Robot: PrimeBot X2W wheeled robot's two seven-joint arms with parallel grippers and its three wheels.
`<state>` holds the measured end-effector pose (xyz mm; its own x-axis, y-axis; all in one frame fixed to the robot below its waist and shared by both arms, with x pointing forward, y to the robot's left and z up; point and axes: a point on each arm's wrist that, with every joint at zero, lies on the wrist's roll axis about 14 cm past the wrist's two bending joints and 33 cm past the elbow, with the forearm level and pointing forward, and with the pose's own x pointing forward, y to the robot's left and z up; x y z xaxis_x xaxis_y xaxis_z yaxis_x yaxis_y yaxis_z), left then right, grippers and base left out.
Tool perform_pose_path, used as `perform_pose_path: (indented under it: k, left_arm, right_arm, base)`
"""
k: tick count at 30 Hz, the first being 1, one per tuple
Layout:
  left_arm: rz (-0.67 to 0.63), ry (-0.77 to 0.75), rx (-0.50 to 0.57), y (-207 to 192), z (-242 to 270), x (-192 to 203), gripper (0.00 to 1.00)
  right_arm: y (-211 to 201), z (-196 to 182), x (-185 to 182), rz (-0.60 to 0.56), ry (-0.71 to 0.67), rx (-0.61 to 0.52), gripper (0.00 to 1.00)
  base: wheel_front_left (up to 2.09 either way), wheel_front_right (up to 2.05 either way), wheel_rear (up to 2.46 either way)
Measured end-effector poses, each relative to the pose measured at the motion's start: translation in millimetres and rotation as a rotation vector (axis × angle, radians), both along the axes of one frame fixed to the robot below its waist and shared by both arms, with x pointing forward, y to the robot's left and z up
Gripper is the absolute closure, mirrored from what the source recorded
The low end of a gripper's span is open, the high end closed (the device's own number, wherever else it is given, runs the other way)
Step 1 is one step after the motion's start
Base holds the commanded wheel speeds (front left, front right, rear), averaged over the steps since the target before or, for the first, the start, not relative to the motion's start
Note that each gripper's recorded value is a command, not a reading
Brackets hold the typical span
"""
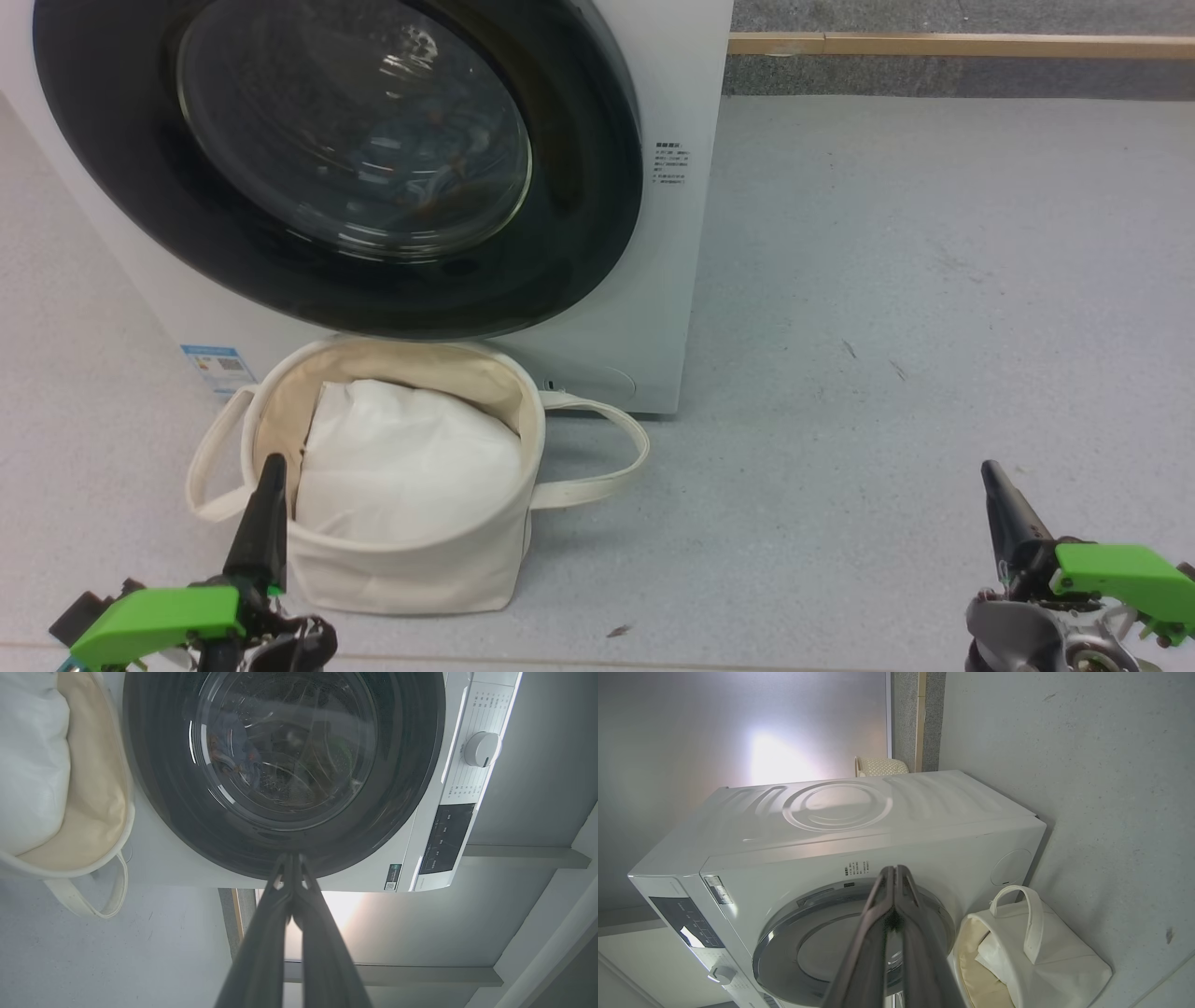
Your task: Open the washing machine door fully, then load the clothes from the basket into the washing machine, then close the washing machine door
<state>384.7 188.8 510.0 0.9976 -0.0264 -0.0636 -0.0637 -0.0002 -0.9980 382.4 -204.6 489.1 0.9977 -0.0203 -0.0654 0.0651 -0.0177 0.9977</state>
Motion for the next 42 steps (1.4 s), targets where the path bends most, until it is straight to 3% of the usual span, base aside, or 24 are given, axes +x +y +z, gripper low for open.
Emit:
perform_pose_path:
  k: [42]
  left_arm:
    - [0.000,-0.002,0.000,-0.1,0.5,0.1,1.00]
  right_arm:
    - [-0.6,5.1,1.1,0.001,-0.008,-0.006,1.00]
  base:
    - [0.00,0.00,0.00]
